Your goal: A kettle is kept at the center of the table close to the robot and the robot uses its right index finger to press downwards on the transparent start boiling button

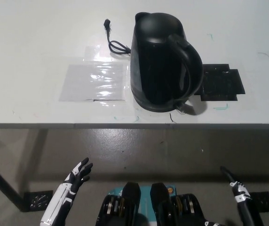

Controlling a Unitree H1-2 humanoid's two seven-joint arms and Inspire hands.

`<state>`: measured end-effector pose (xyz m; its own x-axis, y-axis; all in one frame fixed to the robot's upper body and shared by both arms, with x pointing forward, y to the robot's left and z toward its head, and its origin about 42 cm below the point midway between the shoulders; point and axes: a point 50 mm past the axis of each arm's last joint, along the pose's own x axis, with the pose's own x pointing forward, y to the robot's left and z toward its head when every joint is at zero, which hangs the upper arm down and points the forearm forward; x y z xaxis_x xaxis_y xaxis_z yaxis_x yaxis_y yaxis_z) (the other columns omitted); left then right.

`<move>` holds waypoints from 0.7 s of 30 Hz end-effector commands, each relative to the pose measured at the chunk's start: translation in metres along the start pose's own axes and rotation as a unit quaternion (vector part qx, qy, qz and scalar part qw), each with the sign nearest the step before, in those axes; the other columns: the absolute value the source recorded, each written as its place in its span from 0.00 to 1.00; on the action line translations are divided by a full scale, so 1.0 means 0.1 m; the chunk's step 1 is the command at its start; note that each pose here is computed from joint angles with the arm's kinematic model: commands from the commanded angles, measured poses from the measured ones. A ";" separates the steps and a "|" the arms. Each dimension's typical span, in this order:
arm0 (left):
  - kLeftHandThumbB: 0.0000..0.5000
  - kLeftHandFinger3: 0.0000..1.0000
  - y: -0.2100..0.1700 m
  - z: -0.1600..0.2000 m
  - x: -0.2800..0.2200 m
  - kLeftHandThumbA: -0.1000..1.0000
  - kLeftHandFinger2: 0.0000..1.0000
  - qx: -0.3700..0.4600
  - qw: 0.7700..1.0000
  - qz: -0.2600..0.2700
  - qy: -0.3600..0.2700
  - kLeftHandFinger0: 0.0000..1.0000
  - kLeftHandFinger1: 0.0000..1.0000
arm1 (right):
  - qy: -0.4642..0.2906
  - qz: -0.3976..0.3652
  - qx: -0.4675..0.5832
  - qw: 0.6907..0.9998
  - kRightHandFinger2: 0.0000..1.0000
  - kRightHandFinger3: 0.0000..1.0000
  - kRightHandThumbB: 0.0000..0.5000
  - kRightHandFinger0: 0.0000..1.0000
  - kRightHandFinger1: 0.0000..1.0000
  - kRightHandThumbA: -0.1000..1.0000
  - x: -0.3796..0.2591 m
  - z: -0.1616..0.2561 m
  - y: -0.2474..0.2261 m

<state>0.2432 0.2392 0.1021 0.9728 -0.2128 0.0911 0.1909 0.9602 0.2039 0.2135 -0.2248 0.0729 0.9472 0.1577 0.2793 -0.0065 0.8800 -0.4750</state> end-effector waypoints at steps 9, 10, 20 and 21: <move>0.64 1.00 0.07 0.02 -0.03 1.00 1.00 0.016 1.000 -0.004 -0.022 1.00 1.00 | -0.038 -0.048 0.051 0.997 1.00 1.00 0.67 1.00 1.00 1.00 0.07 0.05 -0.10; 0.65 1.00 0.07 0.02 -0.03 1.00 1.00 0.016 1.000 -0.004 -0.022 1.00 1.00 | -0.039 -0.047 0.050 0.997 1.00 1.00 0.67 1.00 1.00 1.00 0.07 0.05 -0.10; 0.63 1.00 0.07 0.02 -0.02 1.00 1.00 0.019 0.999 -0.005 -0.025 1.00 1.00 | -0.036 -0.039 0.058 0.997 1.00 1.00 0.69 1.00 1.00 1.00 0.07 0.04 -0.08; 0.62 1.00 0.07 0.02 -0.02 1.00 1.00 0.019 0.999 -0.005 -0.025 1.00 1.00 | -0.036 -0.038 0.058 0.997 1.00 1.00 0.69 1.00 1.00 1.00 0.07 0.04 -0.08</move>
<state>0.2425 0.2397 0.0986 0.9727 -0.2138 0.0907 0.1915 0.9593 0.2076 0.2161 -0.2261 0.0731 0.9437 0.1190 0.3086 0.0118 0.9203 -0.3910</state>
